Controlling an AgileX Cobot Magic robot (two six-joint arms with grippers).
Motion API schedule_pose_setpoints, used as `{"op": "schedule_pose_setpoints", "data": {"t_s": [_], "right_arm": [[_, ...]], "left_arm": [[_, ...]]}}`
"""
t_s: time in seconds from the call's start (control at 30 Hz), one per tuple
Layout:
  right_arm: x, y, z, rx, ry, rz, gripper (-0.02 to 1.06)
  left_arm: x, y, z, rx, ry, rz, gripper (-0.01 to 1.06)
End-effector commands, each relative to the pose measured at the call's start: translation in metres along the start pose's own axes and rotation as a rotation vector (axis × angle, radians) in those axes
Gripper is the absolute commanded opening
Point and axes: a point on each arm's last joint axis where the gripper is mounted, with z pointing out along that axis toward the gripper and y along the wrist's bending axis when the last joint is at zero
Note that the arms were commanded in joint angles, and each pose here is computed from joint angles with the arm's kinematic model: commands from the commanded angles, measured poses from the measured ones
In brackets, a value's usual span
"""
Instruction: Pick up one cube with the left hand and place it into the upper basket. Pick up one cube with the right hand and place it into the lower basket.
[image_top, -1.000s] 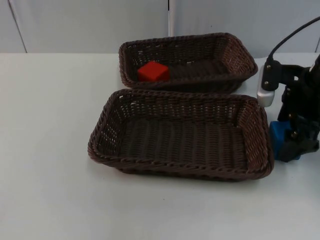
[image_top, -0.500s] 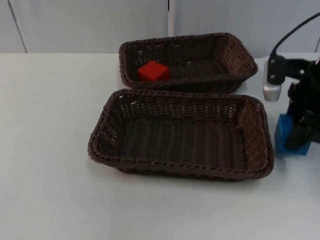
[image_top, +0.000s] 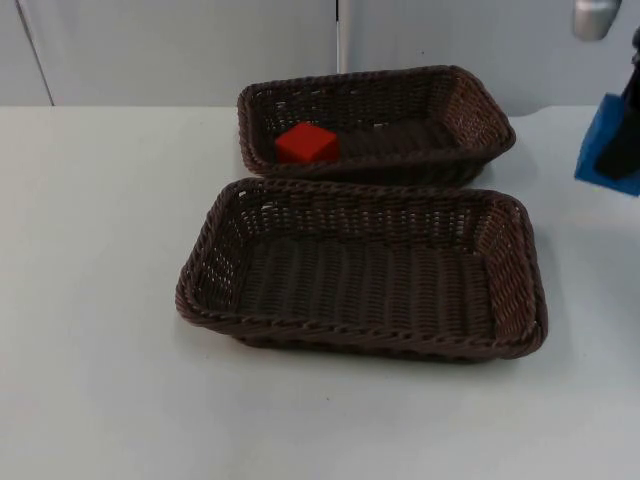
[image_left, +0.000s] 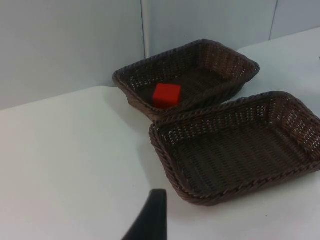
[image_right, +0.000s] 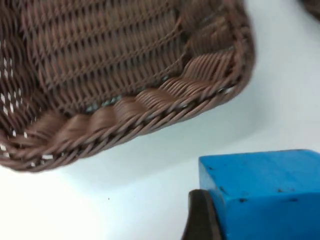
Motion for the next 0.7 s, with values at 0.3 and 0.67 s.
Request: {"op": "schedule_pose_setpoints", "data": {"t_s": [0.3,0.67], "right_arm": [[-0.0036,0.0008,-0.0184,0.022,-0.036,0.177,0.0],[-0.0045,0.0026,-0.0184,-0.001,-0.043,0.325,0.0]], "left_arm": [[0.0008,0.0001,0.0002,0.0,-0.004,-0.003,0.88],[0.0009,0.0003,-0.0004,-0.002,-0.008,0.0,0.88]]}}
